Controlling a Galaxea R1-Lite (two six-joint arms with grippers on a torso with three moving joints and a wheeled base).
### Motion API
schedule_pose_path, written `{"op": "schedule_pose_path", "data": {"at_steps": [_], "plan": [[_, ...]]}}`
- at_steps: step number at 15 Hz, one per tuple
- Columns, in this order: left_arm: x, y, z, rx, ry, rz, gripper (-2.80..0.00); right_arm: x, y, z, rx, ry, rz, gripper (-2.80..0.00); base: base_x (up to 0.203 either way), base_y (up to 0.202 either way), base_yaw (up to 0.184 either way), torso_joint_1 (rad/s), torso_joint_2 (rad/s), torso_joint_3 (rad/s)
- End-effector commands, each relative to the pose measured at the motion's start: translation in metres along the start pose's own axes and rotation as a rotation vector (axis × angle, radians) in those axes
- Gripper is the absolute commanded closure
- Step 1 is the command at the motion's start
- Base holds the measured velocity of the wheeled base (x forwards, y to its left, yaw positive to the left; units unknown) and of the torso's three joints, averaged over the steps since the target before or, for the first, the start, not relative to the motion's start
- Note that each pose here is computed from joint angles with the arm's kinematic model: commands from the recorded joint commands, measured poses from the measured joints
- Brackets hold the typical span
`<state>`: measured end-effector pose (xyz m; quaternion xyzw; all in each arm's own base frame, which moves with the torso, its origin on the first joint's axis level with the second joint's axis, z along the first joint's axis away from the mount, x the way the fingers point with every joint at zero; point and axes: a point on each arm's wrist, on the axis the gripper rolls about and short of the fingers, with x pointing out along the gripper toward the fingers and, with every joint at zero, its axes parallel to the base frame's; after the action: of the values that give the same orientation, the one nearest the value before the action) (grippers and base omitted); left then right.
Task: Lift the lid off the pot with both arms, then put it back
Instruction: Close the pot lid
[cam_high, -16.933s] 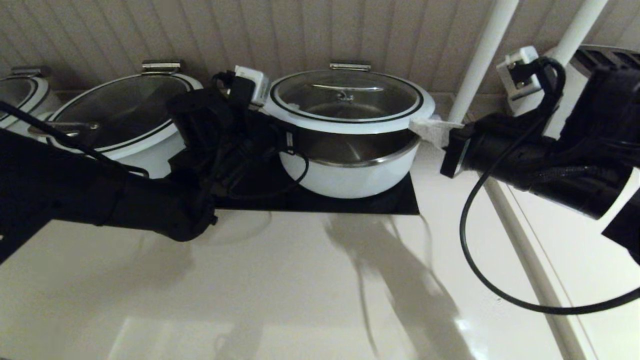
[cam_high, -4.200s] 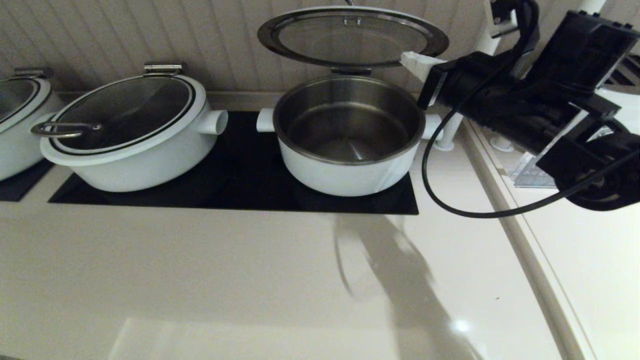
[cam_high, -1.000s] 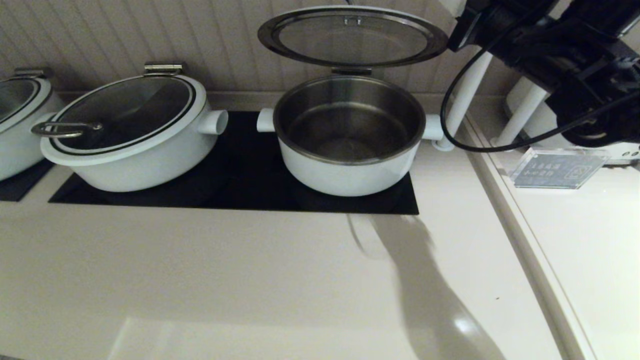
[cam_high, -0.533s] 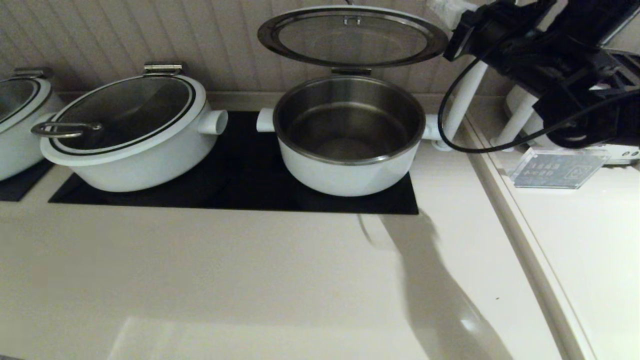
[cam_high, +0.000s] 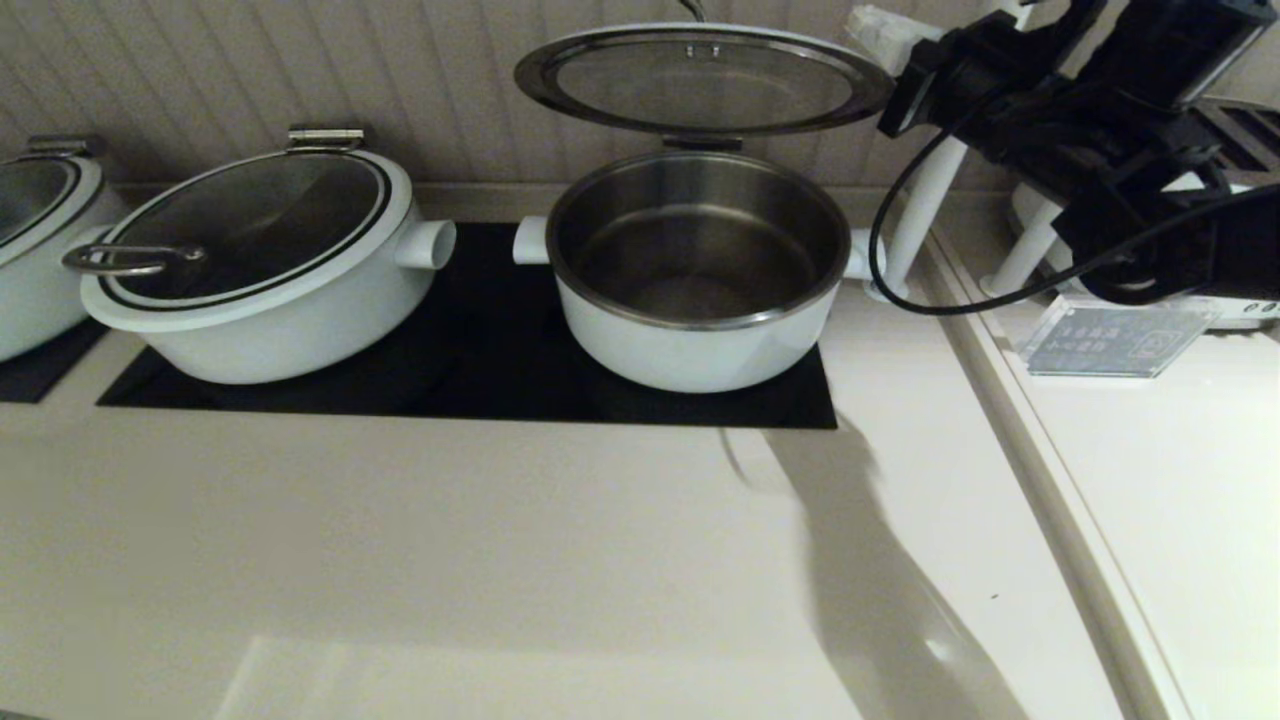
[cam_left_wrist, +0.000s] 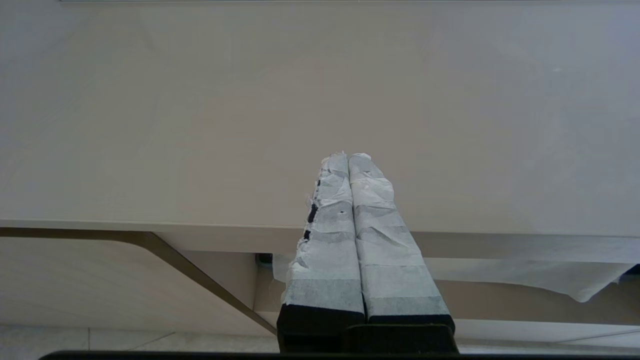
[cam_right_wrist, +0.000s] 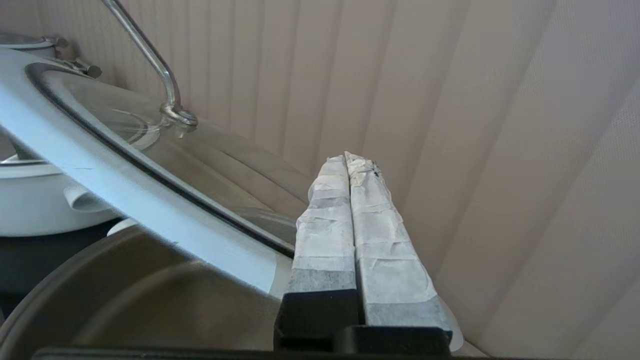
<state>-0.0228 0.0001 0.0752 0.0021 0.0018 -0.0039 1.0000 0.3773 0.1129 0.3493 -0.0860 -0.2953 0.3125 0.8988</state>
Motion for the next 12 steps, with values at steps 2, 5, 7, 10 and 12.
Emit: {"op": "schedule_pose_path", "data": {"at_steps": [2,5,7,10,12], "plan": [[0.0000,0.0000,0.0000,0.000,-0.001,0.000,0.00,0.0003,0.0005,-0.0022,-0.003,0.000,0.003,0.00,0.000,0.000,0.000,0.000,0.00,0.000],[0.0000,0.0000,0.0000,0.000,-0.001,0.000,0.00,-0.0006,0.0014,-0.0058,-0.005,0.010,0.005,0.00,0.000,0.000,0.000,0.000,0.00,0.000],[0.0000,0.0000,0.0000,0.000,-0.001,0.000,0.00,-0.0008,0.0022,-0.0062,-0.009,0.013,0.007,0.00,0.000,0.000,0.000,0.000,0.00,0.000],[0.0000,0.0000,0.0000,0.000,-0.001,0.000,0.00,-0.0023,0.0031,-0.0077,-0.010,0.021,0.008,0.00,0.000,0.000,0.000,0.000,0.00,0.000],[0.0000,0.0000,0.0000,-0.001,-0.001,0.000,0.00,-0.0043,0.0044,-0.0104,-0.006,0.028,0.009,0.00,0.000,0.000,0.000,0.000,0.00,0.000]]}}
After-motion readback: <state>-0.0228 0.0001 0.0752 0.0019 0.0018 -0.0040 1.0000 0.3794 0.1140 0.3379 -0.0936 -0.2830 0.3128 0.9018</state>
